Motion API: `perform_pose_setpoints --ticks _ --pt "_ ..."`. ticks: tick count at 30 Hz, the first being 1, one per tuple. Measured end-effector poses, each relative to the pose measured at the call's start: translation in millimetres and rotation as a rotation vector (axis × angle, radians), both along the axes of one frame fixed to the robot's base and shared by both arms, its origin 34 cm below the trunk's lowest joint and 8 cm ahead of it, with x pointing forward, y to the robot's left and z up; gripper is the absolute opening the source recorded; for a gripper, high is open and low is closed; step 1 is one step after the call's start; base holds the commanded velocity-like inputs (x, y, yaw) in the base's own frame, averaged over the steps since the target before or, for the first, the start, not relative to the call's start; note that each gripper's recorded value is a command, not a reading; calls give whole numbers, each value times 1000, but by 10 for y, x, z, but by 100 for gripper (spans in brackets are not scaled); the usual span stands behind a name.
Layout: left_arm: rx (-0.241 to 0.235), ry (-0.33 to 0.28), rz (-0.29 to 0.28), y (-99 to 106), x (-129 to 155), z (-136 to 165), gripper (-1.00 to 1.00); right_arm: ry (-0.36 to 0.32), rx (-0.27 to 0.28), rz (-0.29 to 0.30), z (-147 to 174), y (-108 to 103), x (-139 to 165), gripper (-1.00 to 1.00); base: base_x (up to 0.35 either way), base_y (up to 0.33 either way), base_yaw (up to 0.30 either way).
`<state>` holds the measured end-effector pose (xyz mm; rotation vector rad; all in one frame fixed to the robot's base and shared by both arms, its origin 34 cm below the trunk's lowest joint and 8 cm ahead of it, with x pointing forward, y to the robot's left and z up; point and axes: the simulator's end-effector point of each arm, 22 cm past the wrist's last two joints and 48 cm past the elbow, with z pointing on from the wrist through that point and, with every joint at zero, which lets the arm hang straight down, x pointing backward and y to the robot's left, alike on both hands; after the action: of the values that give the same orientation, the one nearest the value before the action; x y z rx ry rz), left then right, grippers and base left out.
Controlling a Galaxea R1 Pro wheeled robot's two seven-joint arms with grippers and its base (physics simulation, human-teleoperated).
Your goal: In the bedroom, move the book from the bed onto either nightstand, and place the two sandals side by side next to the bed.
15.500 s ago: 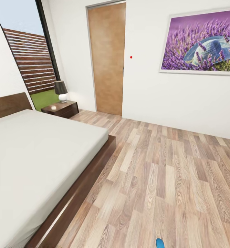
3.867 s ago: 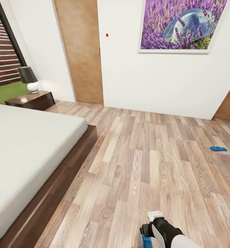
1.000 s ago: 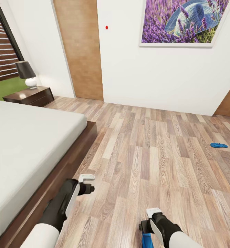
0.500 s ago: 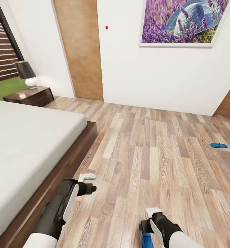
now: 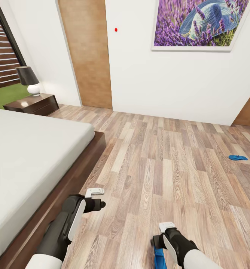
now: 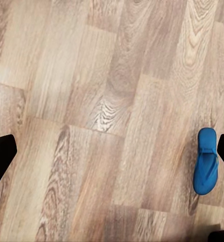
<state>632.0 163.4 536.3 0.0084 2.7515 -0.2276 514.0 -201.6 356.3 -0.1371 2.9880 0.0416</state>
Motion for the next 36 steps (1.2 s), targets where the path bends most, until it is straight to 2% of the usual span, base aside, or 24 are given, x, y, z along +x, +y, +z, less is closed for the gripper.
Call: perform_pose_setpoints --ticks 7,14,32,36 --pt "0 1 -1 -2 -10 -6 100 40 -9 -5 31 -34 -18 100 0 0 0" --pt "-1 1 -1 -6 -37 -150 100 76 -14 -8 -104 -63 -96 100 0 0 0" --pt "-1 0 -1 -3 -105 -524 100 59 -20 -11 -410 -77 -22 100 0 0 0" --pt "-2 0 -1 -4 -105 -524 100 49 -24 -12 -382 -89 48 100 0 0 0"
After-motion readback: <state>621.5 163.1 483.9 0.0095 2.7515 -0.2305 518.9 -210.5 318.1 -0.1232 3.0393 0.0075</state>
